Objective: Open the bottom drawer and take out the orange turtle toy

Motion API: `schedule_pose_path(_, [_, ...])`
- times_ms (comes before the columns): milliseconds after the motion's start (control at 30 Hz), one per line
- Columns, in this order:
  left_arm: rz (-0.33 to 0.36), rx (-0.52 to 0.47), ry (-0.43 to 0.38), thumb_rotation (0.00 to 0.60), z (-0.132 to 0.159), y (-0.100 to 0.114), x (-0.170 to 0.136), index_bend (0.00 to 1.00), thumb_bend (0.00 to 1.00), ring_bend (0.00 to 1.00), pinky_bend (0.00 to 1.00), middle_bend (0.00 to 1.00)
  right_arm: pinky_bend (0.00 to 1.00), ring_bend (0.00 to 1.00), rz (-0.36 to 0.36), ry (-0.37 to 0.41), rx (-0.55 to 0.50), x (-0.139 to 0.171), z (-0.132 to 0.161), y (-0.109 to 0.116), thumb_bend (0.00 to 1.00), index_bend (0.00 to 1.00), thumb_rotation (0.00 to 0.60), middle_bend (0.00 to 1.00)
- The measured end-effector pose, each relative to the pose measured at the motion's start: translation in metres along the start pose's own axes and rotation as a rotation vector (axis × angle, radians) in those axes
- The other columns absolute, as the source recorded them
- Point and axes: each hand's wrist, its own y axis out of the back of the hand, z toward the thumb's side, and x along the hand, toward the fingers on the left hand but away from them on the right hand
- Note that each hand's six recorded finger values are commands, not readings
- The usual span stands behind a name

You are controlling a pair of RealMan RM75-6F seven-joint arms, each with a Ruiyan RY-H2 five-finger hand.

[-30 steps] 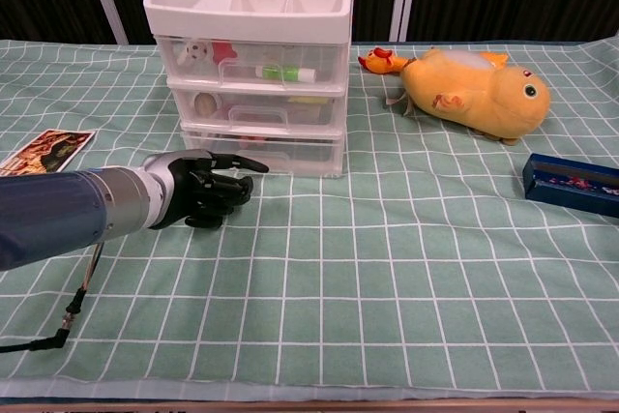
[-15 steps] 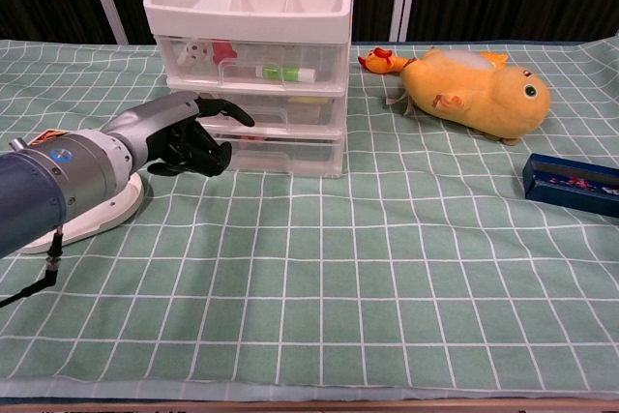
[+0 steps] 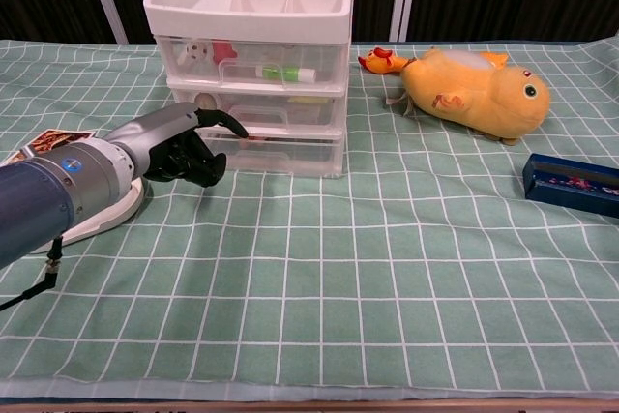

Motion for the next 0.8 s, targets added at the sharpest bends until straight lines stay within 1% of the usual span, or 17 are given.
schedule_pose_path(333, [-0.007,0.016,0.035,0.6,-0.008,-0.003,0.002,0.2,0.62,0.94,1.0,0.9,0.18,0.0,0.001,-0.001,-0.002,0.0,0.0,0.0,0.09,0.0,0.6,0.0])
schedule_pose_path(433, [-0.012,0.024,0.051,0.6,-0.012,-0.004,0.002,0.25,0.62,0.95,1.0,0.9,0.18,0.0,0.002,-0.002,-0.003,0.0,0.0,0.0,0.1,0.0,0.6,0.0])
schedule_pose_path(567, [-0.023,0.002,0.067,0.6,-0.013,-0.004,0.002,0.36,0.62,0.95,1.0,0.91,0.18,0.0,0.002,-0.002,-0.004,0.0,0.0,0.0,0.1,0.0,0.6,0.0])
schedule_pose_path(733, [-0.026,0.001,0.07,0.6,-0.013,-0.002,-0.001,0.43,0.62,0.96,1.0,0.92,0.18,0.0,0.002,-0.002,-0.004,0.0,0.0,0.0,0.09,0.0,0.6,0.0])
schedule_pose_path(800, [-0.03,0.004,0.071,0.6,-0.014,-0.001,-0.003,0.44,0.62,0.96,1.0,0.92,0.18,0.0,0.001,-0.001,-0.003,0.0,0.0,0.0,0.09,0.0,0.6,0.0])
